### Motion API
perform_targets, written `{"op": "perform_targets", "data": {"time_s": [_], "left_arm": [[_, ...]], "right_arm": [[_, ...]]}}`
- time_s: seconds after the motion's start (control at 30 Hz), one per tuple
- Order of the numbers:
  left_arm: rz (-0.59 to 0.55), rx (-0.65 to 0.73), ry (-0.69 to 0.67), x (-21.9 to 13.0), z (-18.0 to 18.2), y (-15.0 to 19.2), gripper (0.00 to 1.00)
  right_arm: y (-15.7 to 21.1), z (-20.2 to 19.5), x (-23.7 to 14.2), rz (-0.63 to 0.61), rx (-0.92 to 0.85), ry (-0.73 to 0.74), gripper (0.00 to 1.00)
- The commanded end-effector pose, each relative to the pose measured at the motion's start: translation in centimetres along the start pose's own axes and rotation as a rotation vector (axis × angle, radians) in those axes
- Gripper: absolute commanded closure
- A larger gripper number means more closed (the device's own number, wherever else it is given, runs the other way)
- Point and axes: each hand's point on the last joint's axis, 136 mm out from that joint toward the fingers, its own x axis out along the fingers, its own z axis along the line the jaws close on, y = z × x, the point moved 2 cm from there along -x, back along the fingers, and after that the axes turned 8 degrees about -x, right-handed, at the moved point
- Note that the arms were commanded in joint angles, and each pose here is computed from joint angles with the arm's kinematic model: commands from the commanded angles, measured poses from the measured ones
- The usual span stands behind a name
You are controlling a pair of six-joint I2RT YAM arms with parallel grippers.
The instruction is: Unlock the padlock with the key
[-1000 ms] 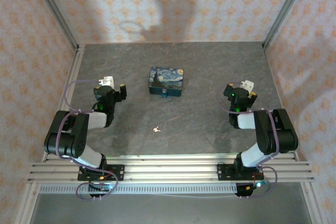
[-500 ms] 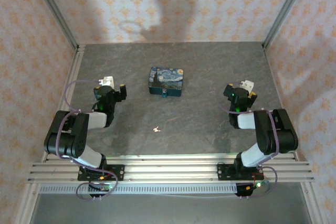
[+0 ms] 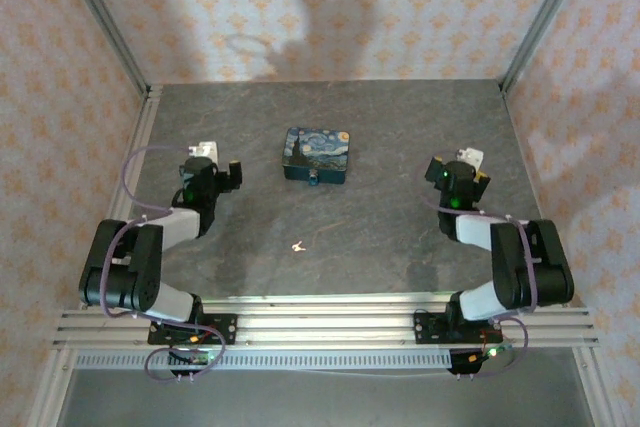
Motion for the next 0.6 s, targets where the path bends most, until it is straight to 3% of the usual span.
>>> {"op": "perform_targets", "data": {"time_s": [0.0,0.1,0.17,0.37,0.57], "left_arm": [[0.137,-0.007,0.079,-0.6,-1.6,-1.1,0.11],[0.212,-0.027,0.149,-0.8,-3.7,-2.1,0.13],[0.255,-0.093,0.210,-0.8,-5.2,-3.1,0.15],[0.432,-0.213,0.434,-0.5,-11.3,-3.7,0.32],[0.520,-0.200,0.508,0.4,-15.4,-2.6,0.38]], "right_arm": [[-2.1,0.1,-0.7,0.132,0.059,-0.007,0.07],[-2.9,1.3,-1.0,0.240,0.186,-0.044,0.21],[-3.4,2.8,-1.3,0.268,0.263,-0.082,0.25],[-4.5,12.4,-2.8,0.353,0.264,-0.290,0.28],[-2.0,22.0,-3.6,0.541,0.201,-0.490,0.33]]}}
